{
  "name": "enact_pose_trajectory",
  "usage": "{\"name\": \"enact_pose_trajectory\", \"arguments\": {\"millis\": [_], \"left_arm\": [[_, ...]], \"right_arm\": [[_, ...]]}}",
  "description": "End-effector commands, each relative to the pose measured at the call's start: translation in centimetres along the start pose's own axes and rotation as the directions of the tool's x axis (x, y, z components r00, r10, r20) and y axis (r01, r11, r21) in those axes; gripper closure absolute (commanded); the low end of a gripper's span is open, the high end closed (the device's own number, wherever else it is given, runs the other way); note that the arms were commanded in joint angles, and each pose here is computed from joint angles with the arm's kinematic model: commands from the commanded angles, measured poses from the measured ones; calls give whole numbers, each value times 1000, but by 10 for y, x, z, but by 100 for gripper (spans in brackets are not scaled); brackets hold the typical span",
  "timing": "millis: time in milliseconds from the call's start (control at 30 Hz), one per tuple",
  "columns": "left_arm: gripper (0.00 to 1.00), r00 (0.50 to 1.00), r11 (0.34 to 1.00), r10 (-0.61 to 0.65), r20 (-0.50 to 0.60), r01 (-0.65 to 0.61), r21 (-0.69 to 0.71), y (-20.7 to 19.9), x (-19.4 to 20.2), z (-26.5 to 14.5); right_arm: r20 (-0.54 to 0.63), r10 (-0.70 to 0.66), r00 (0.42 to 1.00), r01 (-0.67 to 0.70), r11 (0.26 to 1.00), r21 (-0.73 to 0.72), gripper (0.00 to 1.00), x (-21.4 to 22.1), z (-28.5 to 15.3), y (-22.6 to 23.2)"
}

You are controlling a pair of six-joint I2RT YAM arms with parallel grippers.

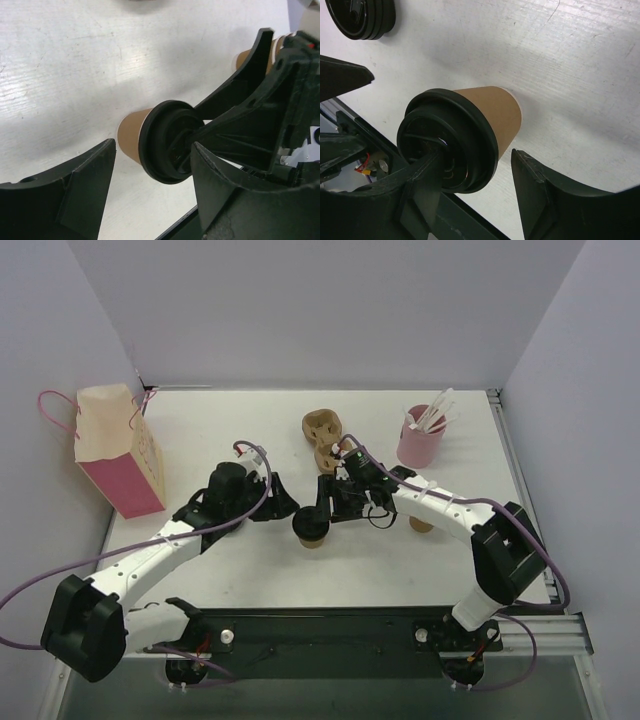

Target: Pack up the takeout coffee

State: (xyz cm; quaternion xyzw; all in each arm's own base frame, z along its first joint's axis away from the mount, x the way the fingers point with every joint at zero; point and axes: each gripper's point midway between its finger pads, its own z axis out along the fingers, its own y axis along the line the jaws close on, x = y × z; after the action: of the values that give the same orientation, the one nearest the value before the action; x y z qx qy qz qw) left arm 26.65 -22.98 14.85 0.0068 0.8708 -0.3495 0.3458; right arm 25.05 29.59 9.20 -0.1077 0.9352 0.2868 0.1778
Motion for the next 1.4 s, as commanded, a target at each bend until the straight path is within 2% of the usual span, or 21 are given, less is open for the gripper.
{"name": "enact_pose_trajectory", "arguments": {"millis": [0,33,233,367,733,1033,1367], "left_arm": [[31,1000,1000,6,-26,-7,-18,14,12,7],[35,999,1000,-1,-32,1,-18,16,15,9],[39,998,999,-38,-59,37,-7,22,31,14],[42,998,999,-40,-40,40,-4,23,30,15],[42,1000,998,-24,17,25,-62,25,13,-5],[44,998,998,-56,-14,55,-29,27,27,6],[44,998,996,-64,-21,63,-63,41,34,18]], "right_arm": [[10,-21,1000,22,999,-26,48,-8,4,7],[5,-20,1000,20,999,-26,48,-7,5,7],[-4,-20,1000,20,1000,-18,52,-3,6,3],[-8,-20,1000,20,1000,-15,52,-1,7,2],[-5,-24,1000,24,999,-23,52,-2,3,4],[-7,-25,1000,25,999,-28,52,-1,3,5],[-13,-28,1000,27,999,-35,52,0,4,5]]}}
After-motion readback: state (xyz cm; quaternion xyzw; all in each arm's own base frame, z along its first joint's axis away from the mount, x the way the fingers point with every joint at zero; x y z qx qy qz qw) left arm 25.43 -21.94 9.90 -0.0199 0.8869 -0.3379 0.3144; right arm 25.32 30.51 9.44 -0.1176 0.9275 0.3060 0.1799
